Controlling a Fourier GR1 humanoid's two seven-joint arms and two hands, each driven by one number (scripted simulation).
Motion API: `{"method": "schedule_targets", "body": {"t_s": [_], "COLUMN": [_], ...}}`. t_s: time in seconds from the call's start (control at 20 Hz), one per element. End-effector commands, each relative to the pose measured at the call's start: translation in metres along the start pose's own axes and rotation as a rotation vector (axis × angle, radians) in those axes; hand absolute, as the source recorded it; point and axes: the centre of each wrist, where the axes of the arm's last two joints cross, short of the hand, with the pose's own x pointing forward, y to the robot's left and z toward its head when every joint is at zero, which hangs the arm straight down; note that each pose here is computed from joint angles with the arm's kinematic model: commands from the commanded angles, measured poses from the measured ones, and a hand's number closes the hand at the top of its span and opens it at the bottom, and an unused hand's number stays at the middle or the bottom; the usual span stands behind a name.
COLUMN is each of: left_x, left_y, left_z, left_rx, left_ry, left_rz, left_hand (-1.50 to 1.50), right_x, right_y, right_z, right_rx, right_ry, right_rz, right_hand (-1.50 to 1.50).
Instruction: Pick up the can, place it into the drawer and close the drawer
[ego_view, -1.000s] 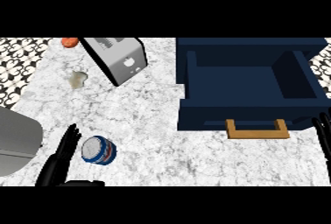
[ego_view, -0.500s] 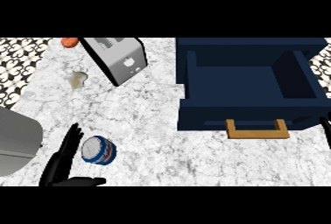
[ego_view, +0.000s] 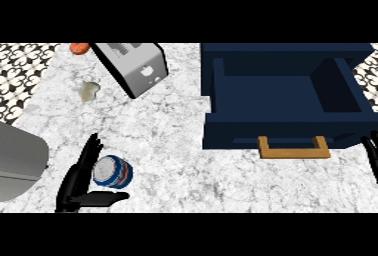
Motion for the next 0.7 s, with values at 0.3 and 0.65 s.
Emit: {"method": "schedule_targets", "body": {"t_s": [0.3, 0.65], "left_x": [-0.011, 0.003], "left_y": [-0.020, -0.046], "left_z": [-0.024, -0.046], "left_rx": [-0.035, -0.083], "left_ry": [-0.014, -0.032], "left_rz": [0.010, 0.028], "left_hand": [-1.50, -1.50], "right_x": [0.003, 0.017], "right_y": [0.007, -0.007], "right_z": [-0.022, -0.005], "right_rx": [-0.010, 0.003], "right_ry": [0.002, -0.002], "right_rz": [-0.016, -0.017], "right_hand": [-1.50, -1.50]}}
